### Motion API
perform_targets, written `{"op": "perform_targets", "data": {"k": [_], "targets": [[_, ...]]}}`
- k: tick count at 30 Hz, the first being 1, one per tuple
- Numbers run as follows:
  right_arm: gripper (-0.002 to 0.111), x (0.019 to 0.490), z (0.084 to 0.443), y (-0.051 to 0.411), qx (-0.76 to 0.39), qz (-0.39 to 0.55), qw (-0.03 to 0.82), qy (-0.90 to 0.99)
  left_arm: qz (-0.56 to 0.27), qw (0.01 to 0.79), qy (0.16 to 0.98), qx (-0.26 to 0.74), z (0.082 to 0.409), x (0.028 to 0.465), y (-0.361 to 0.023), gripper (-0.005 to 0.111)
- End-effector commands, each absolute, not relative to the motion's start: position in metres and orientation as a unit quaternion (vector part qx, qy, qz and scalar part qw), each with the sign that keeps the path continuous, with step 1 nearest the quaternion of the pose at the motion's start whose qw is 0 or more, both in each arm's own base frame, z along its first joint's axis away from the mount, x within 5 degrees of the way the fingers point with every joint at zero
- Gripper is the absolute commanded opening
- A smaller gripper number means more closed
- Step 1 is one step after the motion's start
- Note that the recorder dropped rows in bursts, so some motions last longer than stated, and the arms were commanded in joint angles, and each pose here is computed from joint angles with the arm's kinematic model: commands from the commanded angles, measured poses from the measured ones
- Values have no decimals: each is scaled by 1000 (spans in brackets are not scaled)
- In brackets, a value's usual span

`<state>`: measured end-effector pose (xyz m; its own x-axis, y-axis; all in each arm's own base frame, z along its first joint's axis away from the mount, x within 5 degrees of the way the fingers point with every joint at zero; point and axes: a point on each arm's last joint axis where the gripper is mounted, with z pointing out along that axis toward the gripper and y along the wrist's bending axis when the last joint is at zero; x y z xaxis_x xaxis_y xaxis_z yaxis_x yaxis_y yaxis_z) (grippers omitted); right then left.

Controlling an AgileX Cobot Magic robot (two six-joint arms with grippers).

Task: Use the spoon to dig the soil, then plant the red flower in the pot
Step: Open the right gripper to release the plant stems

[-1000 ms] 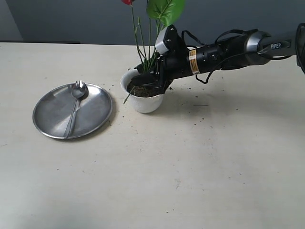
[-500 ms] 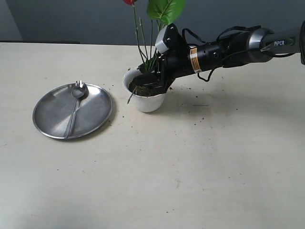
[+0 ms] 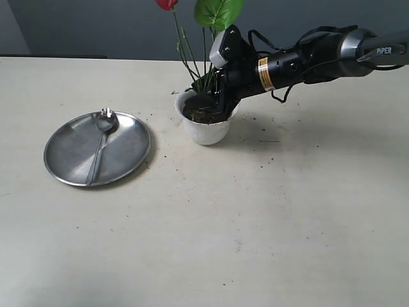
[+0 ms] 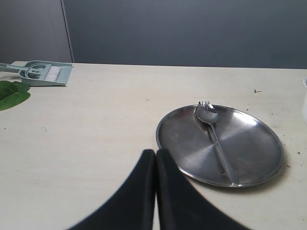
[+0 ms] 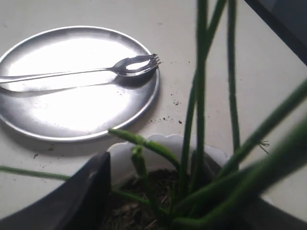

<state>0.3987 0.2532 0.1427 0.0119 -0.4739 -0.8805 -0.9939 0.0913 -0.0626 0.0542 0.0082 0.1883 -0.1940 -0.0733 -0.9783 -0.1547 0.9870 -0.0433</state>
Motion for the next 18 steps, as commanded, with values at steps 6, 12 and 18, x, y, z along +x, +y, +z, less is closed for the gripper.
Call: {"op": "perform_targets", "data": {"k": [6, 12, 18], "targets": [[50, 402, 149, 246, -594, 305, 406, 624, 30, 633, 770, -74, 187, 54, 8, 0], [50, 402, 157, 246, -595, 302, 413, 620, 30, 633, 770, -74, 187, 54, 8, 0], [50, 403, 165, 245, -593, 290, 423, 620, 30, 633, 770, -74, 187, 54, 8, 0]]}}
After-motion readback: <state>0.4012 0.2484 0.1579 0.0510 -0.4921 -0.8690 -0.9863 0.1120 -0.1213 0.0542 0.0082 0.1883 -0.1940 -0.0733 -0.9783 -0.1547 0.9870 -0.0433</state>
